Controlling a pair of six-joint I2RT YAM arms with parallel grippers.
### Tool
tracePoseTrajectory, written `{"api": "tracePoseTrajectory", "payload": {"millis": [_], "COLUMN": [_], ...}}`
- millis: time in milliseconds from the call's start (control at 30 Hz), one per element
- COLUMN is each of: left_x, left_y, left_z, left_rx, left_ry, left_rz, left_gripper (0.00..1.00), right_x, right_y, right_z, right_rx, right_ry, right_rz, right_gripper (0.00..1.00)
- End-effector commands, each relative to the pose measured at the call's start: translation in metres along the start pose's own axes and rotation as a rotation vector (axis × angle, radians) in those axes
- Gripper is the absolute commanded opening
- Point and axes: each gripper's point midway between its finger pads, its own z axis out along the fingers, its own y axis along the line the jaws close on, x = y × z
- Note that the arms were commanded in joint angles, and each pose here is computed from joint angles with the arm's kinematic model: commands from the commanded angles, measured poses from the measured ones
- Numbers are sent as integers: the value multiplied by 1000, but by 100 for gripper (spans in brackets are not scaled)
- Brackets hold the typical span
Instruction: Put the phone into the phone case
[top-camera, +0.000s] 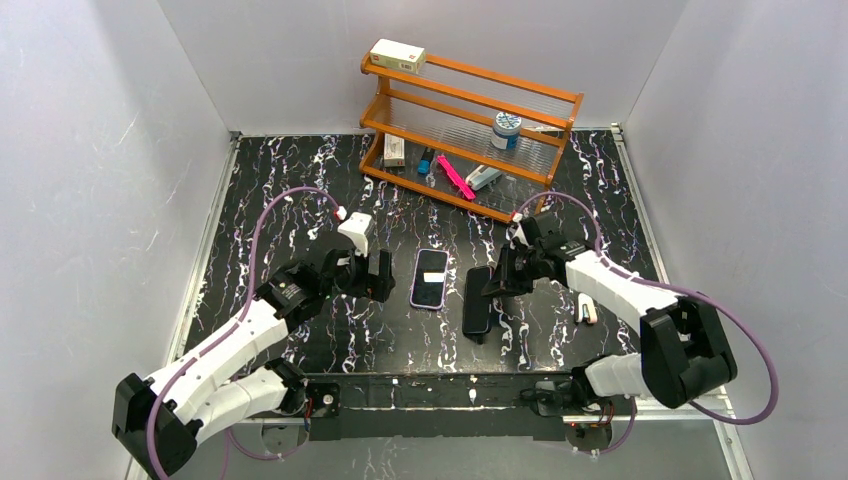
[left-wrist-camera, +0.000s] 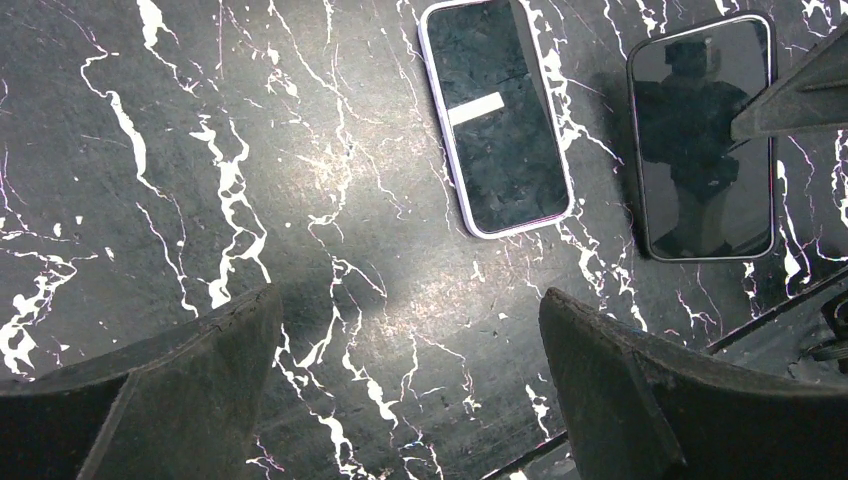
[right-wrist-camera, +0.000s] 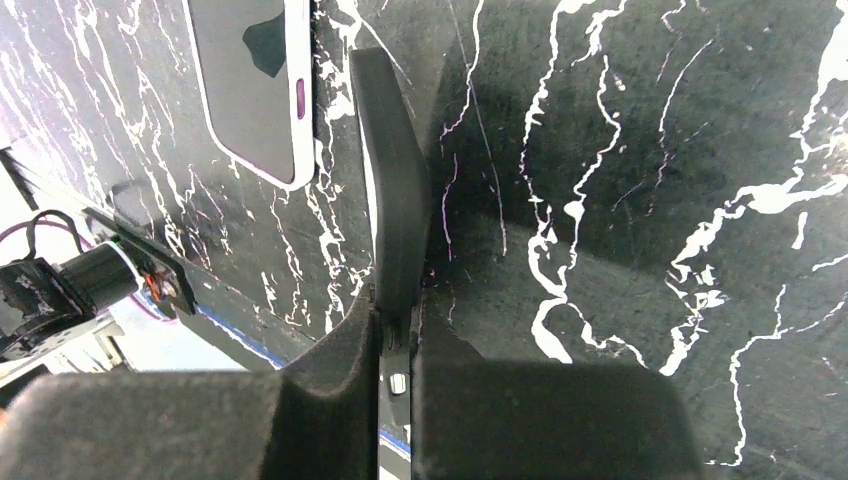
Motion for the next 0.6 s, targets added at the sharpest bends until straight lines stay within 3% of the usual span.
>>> {"api": "tracePoseTrajectory", "payload": {"millis": [0,367,567], "left_x": [-4,-1,0], "left_y": [5,4,5], "left_z": [-6,-3,-2], "left_rx": [-16,-16,-19], "left_ry": [-22,-3,3], "left_rz": [18,20,21], "left_gripper": [98,98,98], "right_x": [-24,-33,-32], "right_y": [15,-10,-25], "right_z": [-9,-2,2], "right_rx": [-72,-40,15], "right_ry": [-18,20,30], "right_rz": [-62,-40,-1], "right_gripper": [1,6,20]}}
